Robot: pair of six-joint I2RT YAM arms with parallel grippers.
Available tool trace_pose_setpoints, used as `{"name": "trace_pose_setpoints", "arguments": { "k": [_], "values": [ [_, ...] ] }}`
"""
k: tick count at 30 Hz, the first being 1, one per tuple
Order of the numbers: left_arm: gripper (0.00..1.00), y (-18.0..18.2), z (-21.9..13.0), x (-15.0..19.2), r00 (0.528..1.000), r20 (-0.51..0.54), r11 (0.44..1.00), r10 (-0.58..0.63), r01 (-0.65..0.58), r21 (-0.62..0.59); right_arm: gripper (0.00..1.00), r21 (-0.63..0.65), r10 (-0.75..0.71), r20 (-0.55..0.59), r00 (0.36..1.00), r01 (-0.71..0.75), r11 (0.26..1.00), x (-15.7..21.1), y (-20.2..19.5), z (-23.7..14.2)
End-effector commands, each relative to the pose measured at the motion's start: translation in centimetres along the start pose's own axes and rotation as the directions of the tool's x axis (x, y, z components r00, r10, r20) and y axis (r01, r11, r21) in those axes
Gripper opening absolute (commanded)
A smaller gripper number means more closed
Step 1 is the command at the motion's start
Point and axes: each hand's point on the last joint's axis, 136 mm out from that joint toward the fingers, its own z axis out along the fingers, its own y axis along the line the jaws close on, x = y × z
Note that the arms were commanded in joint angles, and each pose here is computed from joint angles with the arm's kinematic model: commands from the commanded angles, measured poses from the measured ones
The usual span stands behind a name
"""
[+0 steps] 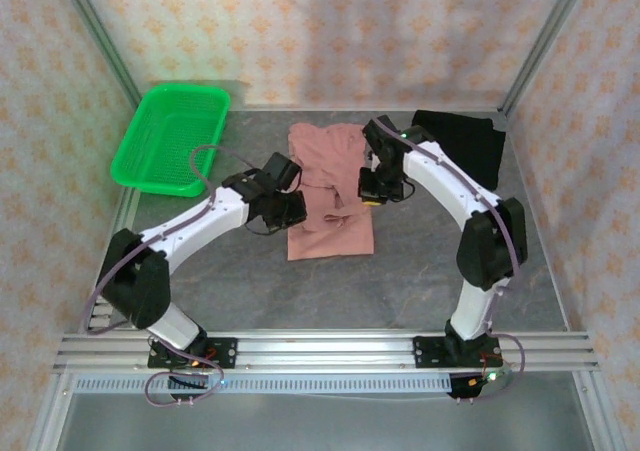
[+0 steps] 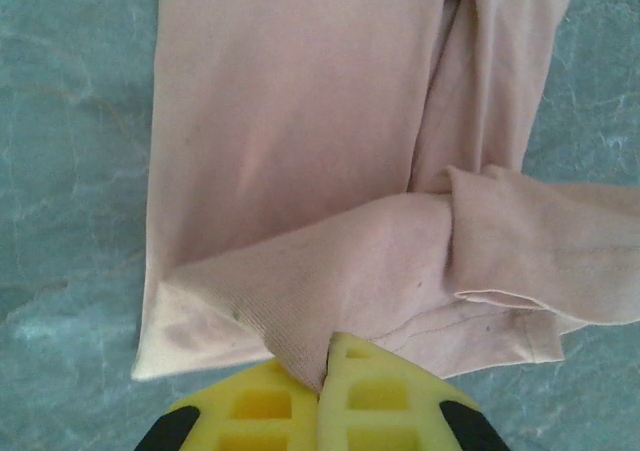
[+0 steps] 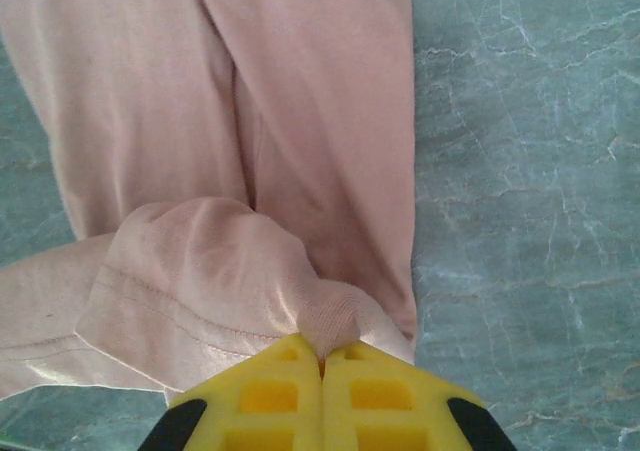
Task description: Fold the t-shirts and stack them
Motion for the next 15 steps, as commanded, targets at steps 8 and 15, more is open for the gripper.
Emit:
{"name": "trace_pose_setpoints", "arguments": {
  "k": [8, 15],
  "values": [
    [0.02, 0.7, 2.4, -2.7, 1.000, -0.019, 0.999, 0.006, -0.006, -0.035, 0.00, 0.037, -0.005, -0.045, 0.999, 0.007, 0.999, -2.5, -0.9, 2.4],
    [0.02, 1.1, 2.7, -5.2, 1.000, 0.001, 1.000, -0.010, 0.010, -0.028, 0.00, 0.041, -0.008, -0.060, 0.998, 0.011, 0.999, -3.8, -0.7, 3.5]
  ]
}}
